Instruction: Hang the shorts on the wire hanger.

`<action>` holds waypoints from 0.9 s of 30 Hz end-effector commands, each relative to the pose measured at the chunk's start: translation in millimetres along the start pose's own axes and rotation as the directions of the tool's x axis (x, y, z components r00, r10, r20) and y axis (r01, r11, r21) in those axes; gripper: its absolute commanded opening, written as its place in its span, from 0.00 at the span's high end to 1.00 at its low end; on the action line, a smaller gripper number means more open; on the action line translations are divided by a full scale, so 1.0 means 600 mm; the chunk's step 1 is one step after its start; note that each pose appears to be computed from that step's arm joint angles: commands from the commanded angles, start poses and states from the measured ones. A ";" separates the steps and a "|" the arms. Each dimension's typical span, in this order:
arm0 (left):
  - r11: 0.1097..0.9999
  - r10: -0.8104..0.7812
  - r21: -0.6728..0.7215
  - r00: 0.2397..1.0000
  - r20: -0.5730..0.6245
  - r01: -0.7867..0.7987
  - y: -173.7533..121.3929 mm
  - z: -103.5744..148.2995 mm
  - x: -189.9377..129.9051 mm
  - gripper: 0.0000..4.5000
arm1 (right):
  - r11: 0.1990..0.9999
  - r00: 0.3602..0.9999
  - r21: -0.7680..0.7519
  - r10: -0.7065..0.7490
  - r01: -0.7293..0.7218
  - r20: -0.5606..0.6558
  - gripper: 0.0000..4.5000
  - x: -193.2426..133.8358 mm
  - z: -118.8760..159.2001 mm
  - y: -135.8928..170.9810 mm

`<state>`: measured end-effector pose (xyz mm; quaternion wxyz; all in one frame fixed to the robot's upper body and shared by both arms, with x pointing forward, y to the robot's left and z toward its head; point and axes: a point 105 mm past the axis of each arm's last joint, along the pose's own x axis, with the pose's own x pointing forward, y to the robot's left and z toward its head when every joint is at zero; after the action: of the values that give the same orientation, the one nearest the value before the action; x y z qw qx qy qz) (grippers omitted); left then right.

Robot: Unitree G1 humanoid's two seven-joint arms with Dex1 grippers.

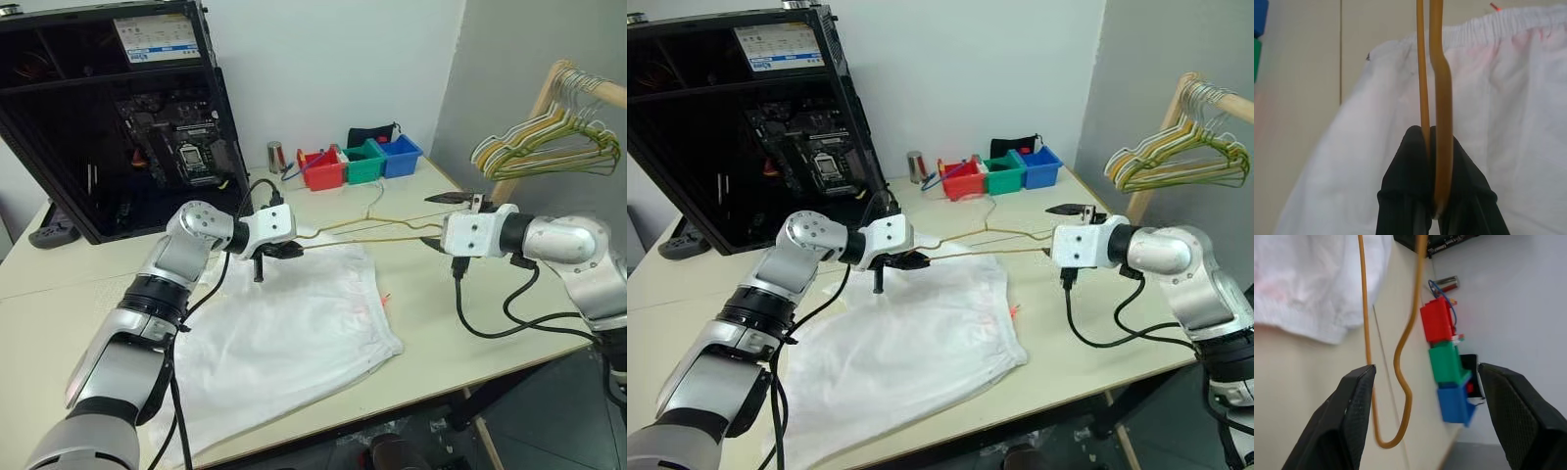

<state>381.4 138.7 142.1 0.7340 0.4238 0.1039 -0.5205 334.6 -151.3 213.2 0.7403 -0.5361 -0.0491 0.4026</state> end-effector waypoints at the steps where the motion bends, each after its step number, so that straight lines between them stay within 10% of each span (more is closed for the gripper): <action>1: 0.988 0.108 0.102 0.992 0.063 -0.114 0.021 0.026 -0.005 1.00 | 0.992 0.997 0.111 0.067 -0.064 -0.026 0.26 -0.020 0.004 -0.001; 27: 0.893 0.209 0.365 0.961 0.180 -0.262 0.022 0.063 0.001 1.00 | 0.988 0.978 0.141 0.090 -0.064 -0.188 0.34 0.005 -0.071 0.006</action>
<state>380.4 109.7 157.4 0.6981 0.5249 -0.0816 -0.4801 354.6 -185.3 173.8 0.7609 -0.5108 0.1021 0.3869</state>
